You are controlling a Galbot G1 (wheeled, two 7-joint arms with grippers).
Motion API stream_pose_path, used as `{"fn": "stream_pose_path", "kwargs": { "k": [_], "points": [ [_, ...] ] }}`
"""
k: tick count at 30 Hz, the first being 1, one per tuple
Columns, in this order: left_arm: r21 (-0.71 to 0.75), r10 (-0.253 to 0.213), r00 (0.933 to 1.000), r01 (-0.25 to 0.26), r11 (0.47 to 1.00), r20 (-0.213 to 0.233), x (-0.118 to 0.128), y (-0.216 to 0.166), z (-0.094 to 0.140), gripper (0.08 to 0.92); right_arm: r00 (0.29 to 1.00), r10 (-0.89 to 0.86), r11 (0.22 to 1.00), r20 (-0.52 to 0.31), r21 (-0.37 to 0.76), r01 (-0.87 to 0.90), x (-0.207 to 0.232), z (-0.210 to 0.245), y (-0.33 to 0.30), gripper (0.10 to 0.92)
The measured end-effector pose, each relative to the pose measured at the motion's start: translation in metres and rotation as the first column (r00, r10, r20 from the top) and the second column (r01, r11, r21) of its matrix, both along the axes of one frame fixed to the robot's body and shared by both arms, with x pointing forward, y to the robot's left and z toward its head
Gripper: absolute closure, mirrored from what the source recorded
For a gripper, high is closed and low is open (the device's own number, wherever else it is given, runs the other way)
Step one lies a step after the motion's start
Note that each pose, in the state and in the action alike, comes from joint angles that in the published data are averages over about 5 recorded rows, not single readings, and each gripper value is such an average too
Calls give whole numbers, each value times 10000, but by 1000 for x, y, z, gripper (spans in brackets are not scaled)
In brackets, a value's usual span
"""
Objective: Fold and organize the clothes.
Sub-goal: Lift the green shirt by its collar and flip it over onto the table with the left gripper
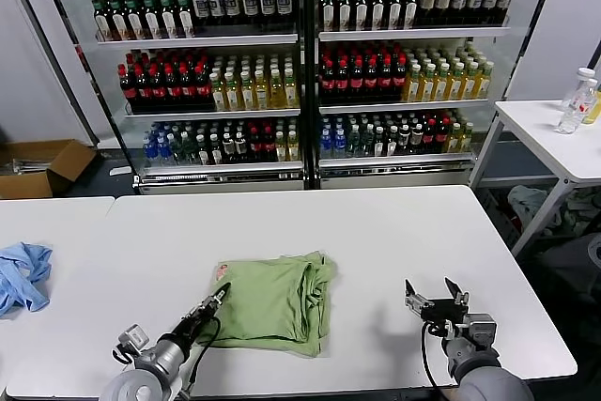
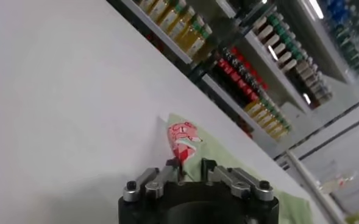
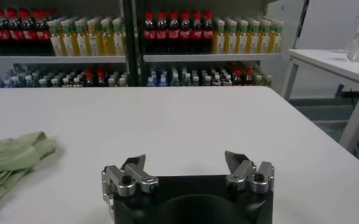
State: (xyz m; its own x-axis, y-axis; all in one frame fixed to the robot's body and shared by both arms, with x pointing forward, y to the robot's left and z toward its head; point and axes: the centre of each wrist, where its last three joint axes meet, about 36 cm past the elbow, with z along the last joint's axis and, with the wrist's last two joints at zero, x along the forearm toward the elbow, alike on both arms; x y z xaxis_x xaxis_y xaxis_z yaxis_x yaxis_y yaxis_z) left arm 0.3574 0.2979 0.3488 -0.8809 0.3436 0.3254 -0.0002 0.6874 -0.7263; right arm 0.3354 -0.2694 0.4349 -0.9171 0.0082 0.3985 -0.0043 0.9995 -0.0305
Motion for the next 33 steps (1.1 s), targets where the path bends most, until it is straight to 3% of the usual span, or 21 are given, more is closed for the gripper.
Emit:
{"fn": "stream_pose_path", "kwargs": {
  "k": [8, 16, 20, 25, 30, 33],
  "points": [
    [-1448, 340, 9993, -314, 9890, 157, -1, 4, 5, 901, 10000, -72, 10000, 44, 21, 71, 0, 3, -2, 200],
    [-1901, 1068, 9933, -964, 9770, 451, -6, 36, 25, 907, 10000, -4, 9999, 79, 144, 3, 2, 3, 1, 200],
    [-1179, 1788, 9791, -1670, 9789, 971, -9, 75, 48, 907, 9999, 65, 9997, 117, 218, -67, 5, 3, 4, 200],
    [758, 2342, 9490, -2548, 9640, 2112, -15, 128, 96, 907, 9997, 159, 9995, 193, 276, -164, 7, 4, 7, 200],
    [2790, 1946, 9266, -2892, 9157, 3218, -15, 138, 139, 907, 9994, 196, 9993, 282, 320, -205, 6, 7, 7, 200],
    [3759, 1463, 9224, -2855, 8816, 3573, -10, 123, 146, 907, 9992, 204, 9993, 337, 297, -214, 4, 9, 6, 200]
  ]
}}
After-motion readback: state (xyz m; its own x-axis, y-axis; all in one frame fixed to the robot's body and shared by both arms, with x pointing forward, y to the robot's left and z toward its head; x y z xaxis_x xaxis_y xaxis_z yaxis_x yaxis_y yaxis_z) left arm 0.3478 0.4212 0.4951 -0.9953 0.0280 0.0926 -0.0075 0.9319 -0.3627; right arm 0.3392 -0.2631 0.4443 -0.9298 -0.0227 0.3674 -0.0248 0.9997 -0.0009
